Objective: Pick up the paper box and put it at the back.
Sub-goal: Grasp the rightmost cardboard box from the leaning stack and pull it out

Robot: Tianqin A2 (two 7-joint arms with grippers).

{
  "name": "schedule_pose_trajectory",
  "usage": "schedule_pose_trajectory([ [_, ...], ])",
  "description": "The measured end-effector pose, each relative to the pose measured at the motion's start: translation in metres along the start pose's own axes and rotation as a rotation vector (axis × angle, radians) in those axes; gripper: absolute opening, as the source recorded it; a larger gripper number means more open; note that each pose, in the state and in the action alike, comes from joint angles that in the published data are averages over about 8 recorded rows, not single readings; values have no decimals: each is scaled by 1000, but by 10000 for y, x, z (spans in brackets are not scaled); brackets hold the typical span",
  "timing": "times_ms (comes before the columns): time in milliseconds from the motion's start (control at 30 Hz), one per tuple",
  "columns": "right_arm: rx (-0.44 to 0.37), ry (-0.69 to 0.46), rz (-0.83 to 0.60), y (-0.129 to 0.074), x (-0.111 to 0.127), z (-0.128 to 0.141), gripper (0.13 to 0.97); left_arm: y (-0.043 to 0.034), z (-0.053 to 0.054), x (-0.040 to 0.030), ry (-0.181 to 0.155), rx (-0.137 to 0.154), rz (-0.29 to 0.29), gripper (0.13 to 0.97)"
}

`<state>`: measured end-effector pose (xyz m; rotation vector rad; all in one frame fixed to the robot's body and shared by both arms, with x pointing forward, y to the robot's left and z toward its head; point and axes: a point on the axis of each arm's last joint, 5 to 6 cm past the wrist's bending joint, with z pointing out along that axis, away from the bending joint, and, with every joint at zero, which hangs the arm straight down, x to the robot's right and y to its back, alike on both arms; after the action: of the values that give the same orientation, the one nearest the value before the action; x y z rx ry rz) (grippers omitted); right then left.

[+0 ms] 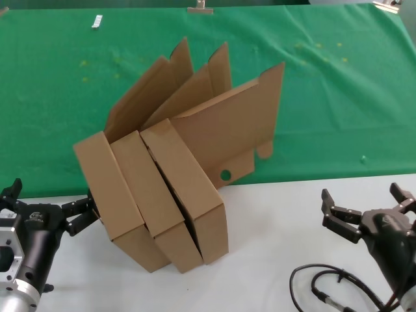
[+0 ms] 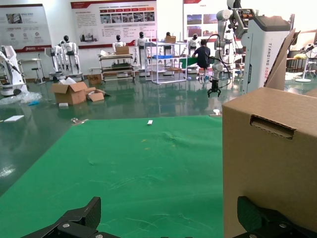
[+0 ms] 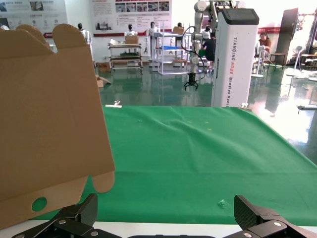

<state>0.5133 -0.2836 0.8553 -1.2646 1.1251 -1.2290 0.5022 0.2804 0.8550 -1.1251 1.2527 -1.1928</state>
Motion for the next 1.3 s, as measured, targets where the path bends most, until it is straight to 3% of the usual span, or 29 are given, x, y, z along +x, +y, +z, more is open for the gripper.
schedule_pose_trajectory([
  [500, 0, 0, 0, 0, 0, 0, 966, 0, 0, 0, 0, 0, 0, 953],
  [800, 0, 0, 0, 0, 0, 0, 966, 0, 0, 0, 0, 0, 0, 880],
  [1100, 0, 0, 0, 0, 0, 0, 966, 0, 0, 0, 0, 0, 0, 741],
  [1300, 4, -9, 4, -27, 28, -9, 966, 0, 0, 0, 0, 0, 0, 589],
])
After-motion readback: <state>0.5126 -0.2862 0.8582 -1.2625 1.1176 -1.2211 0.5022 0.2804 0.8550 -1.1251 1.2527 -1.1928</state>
